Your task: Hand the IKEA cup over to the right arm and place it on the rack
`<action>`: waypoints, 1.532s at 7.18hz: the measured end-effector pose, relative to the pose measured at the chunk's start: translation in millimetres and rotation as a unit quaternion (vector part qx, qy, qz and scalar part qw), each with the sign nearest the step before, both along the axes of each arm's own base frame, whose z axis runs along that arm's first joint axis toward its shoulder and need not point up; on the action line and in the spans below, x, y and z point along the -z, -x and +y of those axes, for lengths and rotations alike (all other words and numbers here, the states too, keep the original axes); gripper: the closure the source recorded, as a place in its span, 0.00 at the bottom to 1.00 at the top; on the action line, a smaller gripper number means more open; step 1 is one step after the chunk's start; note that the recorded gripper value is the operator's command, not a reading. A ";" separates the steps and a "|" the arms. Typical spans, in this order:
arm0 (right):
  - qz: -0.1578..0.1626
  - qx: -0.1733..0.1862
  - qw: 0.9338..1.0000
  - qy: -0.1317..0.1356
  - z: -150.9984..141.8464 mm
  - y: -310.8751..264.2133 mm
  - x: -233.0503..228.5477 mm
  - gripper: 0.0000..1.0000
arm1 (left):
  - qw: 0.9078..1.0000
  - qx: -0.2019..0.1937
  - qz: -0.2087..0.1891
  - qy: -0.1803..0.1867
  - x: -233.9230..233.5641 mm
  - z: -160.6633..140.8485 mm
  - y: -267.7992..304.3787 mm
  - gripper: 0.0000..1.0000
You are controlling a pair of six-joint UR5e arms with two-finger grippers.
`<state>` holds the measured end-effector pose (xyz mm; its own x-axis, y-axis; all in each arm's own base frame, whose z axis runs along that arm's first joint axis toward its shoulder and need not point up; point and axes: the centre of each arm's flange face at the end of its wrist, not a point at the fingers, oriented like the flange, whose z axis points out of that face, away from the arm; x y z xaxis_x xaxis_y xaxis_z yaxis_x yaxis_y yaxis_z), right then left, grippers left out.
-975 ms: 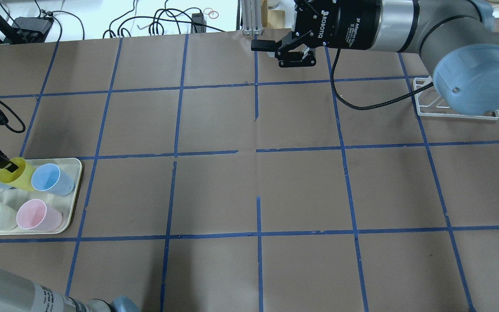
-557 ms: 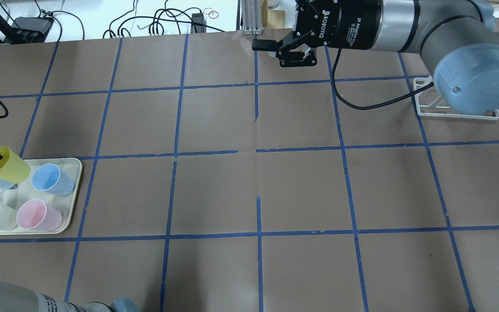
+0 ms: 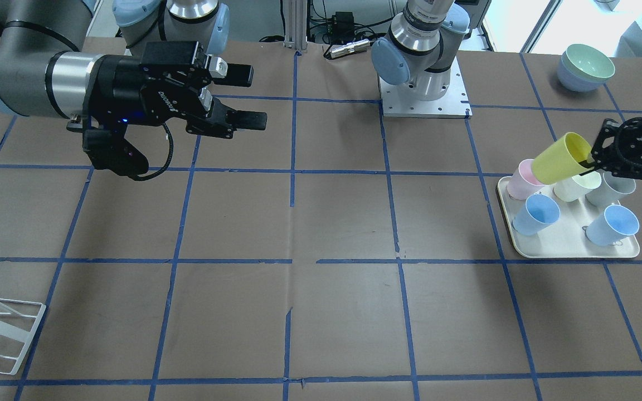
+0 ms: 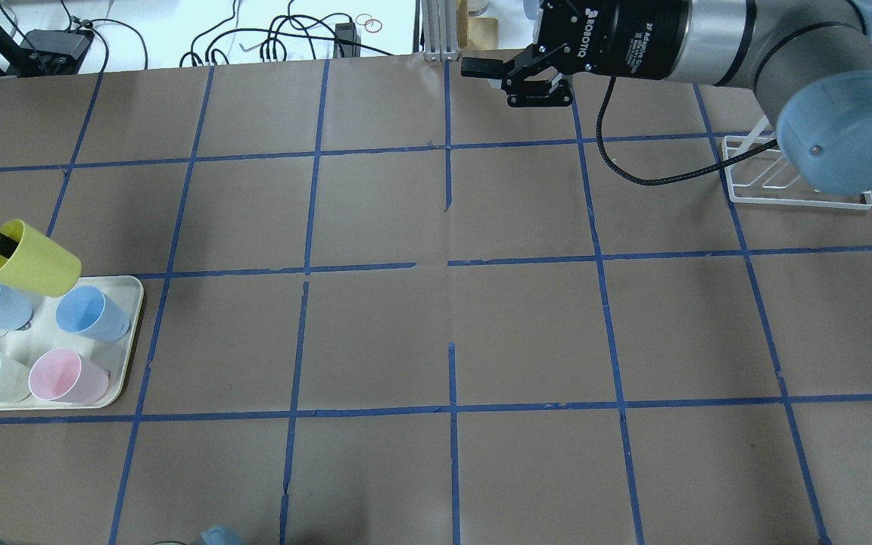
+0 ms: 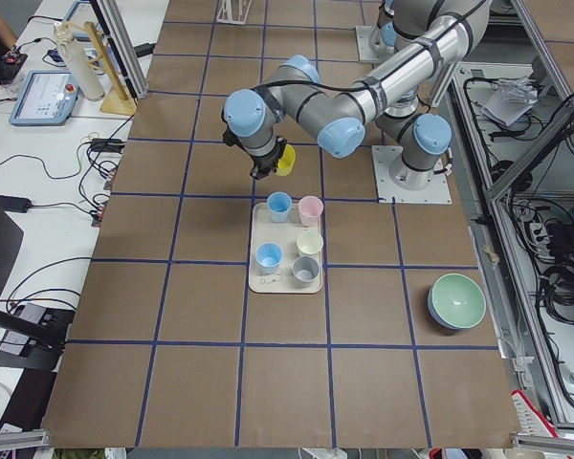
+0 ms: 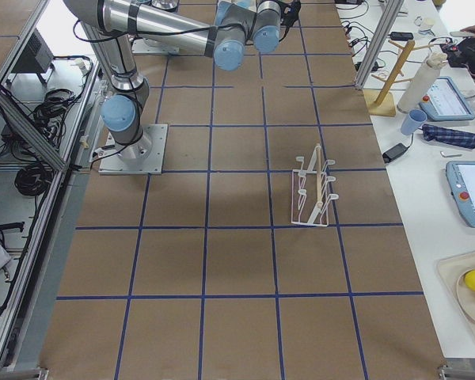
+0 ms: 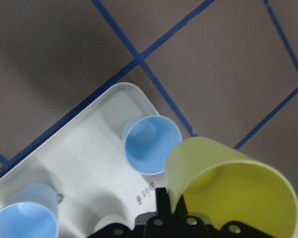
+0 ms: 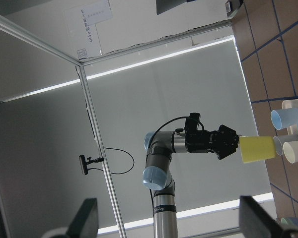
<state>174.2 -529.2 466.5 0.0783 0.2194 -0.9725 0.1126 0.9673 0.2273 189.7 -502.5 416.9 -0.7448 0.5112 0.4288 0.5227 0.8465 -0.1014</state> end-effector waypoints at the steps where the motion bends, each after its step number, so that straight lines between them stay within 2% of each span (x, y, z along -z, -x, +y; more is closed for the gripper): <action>1: 0.003 0.002 1.000 0.003 -0.2 2.3 -0.2 0.00 | 0.997 -0.042 0.058 -0.014 -11.2 0.5 33.2 1.00; 2: 0.013 0.000 1.000 0.015 0.4 2.3 1.1 0.00 | 0.988 -0.089 0.121 -0.034 -19.0 -1.4 66.2 1.00; 3: 0.033 -0.005 0.999 0.035 2.0 2.2 3.8 0.00 | 0.972 -0.135 0.184 -0.056 -26.5 -4.6 98.3 1.00; 4: 0.049 -0.010 0.998 0.046 3.9 1.9 4.8 0.00 | 0.953 -0.169 0.238 -0.076 -35.3 -7.9 130.7 1.00; 6: 0.054 -0.013 0.997 0.054 6.1 0.2 4.2 0.00 | 0.905 -0.230 0.340 -0.115 -59.1 -11.1 199.2 1.00; 9: 0.028 -0.006 0.999 0.047 5.8 -1.9 -0.4 0.00 | 0.846 -0.276 0.419 -0.180 -75.4 -5.4 284.4 1.00; 10: 0.020 -0.004 0.999 0.041 5.9 -2.3 -1.8 0.00 | 0.832 -0.283 0.434 -0.199 -77.9 -0.7 307.3 1.00; 11: 0.009 -0.003 1.000 0.028 5.9 -3.6 -3.6 0.00 | 0.825 -0.285 0.440 -0.210 -77.3 2.7 319.7 1.00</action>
